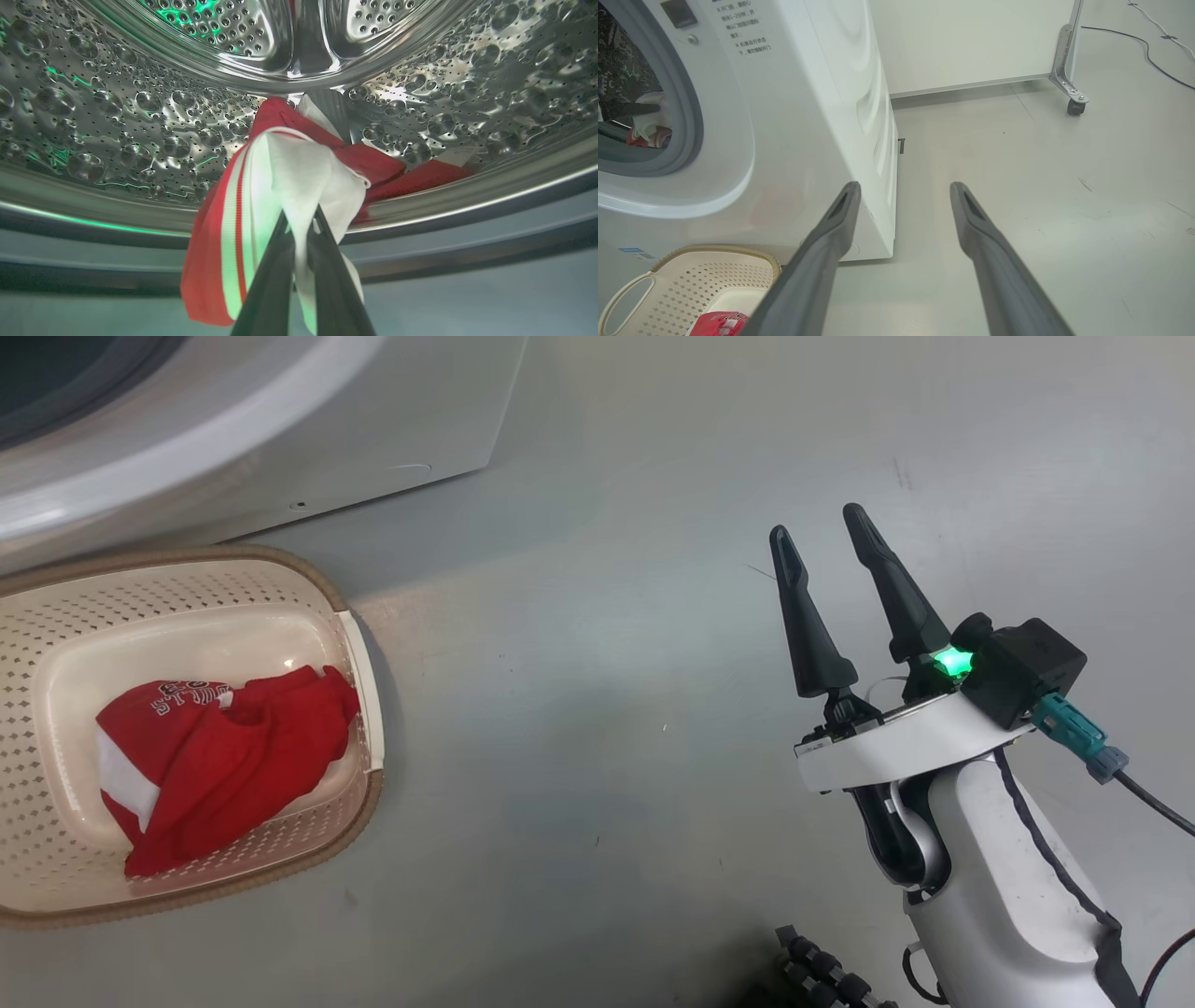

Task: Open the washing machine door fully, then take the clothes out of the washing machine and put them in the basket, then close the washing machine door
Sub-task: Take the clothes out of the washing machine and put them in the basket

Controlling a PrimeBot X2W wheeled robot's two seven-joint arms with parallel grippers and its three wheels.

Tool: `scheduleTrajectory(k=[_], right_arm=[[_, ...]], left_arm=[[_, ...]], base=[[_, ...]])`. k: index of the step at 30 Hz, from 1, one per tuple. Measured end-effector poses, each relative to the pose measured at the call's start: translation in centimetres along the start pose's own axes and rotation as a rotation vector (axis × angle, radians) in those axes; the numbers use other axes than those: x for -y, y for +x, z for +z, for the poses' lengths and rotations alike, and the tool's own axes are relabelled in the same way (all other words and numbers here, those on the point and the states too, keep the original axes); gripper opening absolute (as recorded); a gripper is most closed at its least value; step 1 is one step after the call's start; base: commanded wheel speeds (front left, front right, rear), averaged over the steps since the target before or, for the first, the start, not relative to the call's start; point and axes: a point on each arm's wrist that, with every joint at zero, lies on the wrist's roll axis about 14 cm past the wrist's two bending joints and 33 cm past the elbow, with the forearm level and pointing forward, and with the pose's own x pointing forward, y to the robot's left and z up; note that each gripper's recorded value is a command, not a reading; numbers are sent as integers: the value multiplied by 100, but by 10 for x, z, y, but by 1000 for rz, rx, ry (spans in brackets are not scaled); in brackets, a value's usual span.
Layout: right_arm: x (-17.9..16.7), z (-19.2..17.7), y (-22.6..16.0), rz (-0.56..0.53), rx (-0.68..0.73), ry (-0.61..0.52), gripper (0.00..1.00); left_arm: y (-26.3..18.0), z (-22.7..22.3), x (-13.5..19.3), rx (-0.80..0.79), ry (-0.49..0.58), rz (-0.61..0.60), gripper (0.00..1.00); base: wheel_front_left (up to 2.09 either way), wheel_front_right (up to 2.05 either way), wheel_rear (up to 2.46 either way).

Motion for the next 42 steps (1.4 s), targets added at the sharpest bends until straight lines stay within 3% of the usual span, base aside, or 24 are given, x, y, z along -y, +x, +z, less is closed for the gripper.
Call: scheduleTrajectory(k=[26, 42], right_arm=[[-31, 6, -3, 102, 9, -93, 100], [-55, 13, -28, 163, 19, -120, 100]], left_arm=[[-90, 42, 31, 411, -73, -70, 0], [-171, 56, 21, 581, -52, -32, 0]], base=[[0, 0, 0], [0, 0, 0]])
